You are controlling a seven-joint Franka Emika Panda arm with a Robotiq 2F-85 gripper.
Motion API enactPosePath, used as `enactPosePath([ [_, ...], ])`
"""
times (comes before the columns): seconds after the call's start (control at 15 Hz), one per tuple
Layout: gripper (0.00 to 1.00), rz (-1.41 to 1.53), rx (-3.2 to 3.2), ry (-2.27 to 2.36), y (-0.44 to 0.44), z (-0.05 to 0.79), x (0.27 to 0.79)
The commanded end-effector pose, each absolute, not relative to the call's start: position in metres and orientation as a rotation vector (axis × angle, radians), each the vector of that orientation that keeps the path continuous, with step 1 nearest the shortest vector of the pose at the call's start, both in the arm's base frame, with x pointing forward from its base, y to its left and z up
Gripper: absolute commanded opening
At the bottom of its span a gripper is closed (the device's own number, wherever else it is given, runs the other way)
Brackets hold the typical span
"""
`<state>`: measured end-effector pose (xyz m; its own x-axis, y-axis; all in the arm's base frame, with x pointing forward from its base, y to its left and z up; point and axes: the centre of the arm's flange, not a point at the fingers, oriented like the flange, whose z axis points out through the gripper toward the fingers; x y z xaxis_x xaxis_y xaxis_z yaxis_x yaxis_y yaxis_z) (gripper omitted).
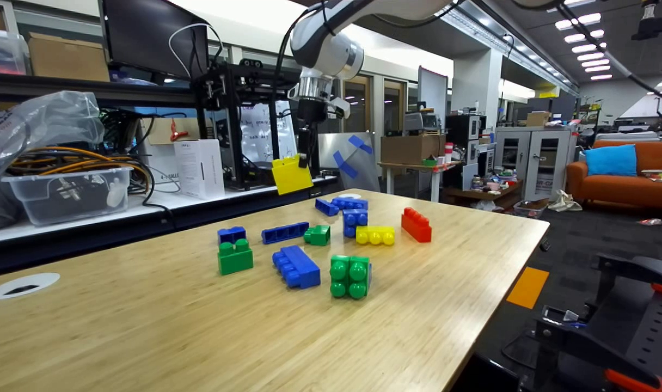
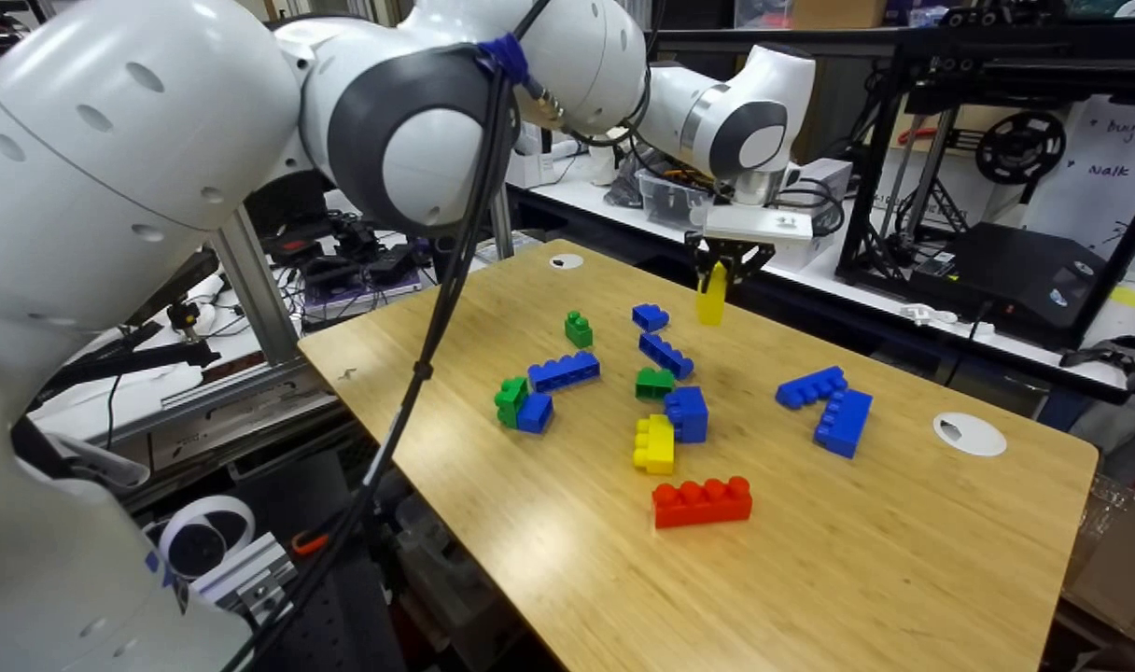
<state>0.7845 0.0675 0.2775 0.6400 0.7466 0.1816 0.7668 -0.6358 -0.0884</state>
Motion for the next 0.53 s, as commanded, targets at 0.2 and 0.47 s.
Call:
enactPosePath([
  [0.2,0.10,-0.027,-2.647,-1.297,0.068,0.295,0.680],
  [0.47,0.10,0.055,-2.583,-1.281,0.068,0.288,0.648],
])
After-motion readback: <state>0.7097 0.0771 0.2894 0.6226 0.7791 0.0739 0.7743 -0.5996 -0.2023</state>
